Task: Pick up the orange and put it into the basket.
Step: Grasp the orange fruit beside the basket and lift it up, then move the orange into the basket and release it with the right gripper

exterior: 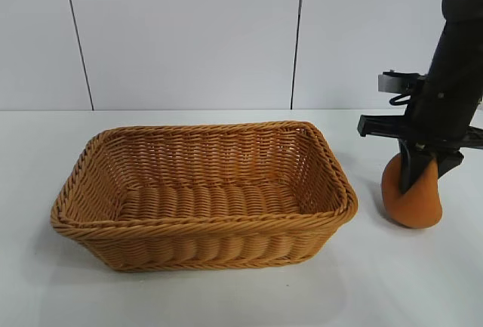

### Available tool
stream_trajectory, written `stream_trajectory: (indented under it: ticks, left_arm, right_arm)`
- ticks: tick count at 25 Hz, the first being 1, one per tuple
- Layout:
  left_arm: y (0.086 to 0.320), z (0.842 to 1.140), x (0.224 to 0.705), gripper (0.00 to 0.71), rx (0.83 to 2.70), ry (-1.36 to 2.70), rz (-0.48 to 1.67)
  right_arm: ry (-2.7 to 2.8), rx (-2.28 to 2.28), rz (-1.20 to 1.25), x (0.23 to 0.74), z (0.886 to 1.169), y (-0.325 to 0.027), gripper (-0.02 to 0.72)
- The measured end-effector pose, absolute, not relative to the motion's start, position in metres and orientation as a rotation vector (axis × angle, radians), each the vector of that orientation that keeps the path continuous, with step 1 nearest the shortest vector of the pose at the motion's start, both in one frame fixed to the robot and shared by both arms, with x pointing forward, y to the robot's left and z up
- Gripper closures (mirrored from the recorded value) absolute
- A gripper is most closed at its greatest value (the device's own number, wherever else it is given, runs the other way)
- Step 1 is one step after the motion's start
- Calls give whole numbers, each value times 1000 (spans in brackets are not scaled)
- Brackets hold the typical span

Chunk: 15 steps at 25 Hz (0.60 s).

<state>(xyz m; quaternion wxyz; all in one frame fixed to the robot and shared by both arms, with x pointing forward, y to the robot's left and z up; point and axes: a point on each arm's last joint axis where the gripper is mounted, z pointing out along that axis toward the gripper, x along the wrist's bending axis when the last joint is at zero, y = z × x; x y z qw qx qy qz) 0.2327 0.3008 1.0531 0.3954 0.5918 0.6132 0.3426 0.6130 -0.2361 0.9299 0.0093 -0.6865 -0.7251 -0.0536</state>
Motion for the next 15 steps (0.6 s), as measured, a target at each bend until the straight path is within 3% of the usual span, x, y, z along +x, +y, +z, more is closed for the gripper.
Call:
stream_trajectory:
  ticks: [9,15]
  left_arm:
    - [301,1053,233,95,1501,1555,868]
    - [301,1053,233,95,1503,1554,869]
  right_arm:
    - [-2286,-2200,-549,588,1028,-233,659]
    - [-2362,-2052,-703,571,1054,-194,659]
